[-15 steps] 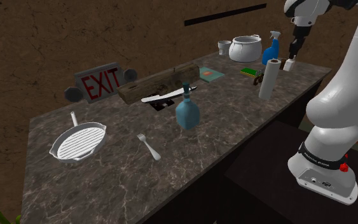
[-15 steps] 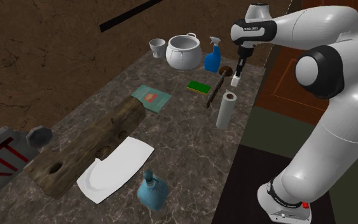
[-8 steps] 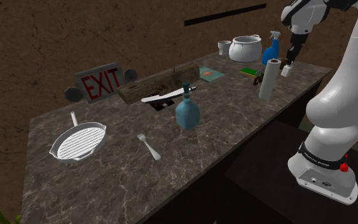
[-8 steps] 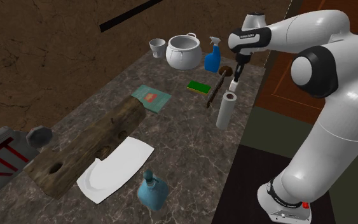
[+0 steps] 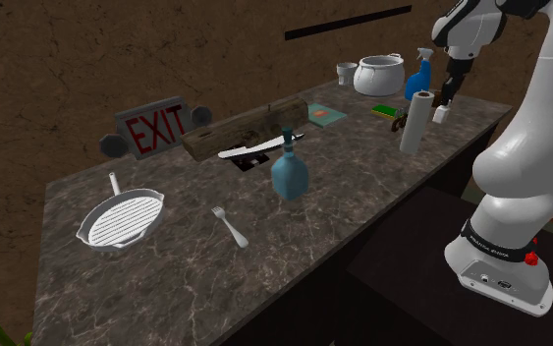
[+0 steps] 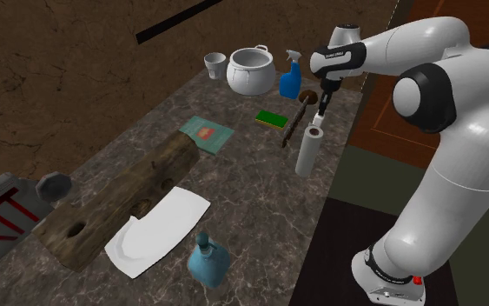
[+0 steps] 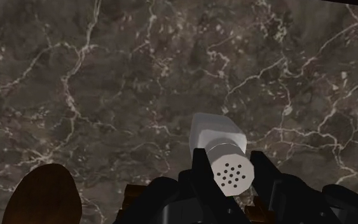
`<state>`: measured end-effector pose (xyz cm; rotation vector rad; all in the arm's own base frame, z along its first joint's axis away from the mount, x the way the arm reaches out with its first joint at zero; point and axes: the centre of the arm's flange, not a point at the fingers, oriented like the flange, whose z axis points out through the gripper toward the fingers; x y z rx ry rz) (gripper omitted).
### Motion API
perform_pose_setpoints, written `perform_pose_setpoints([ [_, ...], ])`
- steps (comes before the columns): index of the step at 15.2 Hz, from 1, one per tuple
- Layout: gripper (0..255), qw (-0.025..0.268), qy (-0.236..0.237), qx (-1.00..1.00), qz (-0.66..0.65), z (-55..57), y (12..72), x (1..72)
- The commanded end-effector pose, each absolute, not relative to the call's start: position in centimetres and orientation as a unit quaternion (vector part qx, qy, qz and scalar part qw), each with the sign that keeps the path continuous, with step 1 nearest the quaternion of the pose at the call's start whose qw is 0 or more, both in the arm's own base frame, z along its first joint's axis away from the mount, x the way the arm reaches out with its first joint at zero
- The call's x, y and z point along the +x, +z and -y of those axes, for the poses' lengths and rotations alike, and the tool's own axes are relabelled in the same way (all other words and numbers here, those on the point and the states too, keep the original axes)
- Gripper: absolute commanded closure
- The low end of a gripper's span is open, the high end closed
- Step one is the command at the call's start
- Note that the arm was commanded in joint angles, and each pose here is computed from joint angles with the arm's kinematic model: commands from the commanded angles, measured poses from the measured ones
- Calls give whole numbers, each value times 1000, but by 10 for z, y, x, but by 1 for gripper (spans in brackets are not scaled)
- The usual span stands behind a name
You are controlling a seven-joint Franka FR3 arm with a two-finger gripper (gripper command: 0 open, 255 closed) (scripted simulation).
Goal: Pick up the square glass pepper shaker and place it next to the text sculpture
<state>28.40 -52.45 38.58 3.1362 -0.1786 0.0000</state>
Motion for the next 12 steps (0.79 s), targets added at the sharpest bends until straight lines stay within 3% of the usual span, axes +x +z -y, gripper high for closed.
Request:
perform_pose_setpoints([
  [1, 255, 0, 0, 998, 57, 525, 386, 284],
  [3, 255, 0, 0, 998, 57, 525, 386, 284],
  [4, 0, 0, 0, 998, 57, 525, 386, 284],
  [9, 0, 0, 0, 998, 57, 525, 386, 284],
  [12, 0, 0, 0, 998, 57, 525, 425, 284],
])
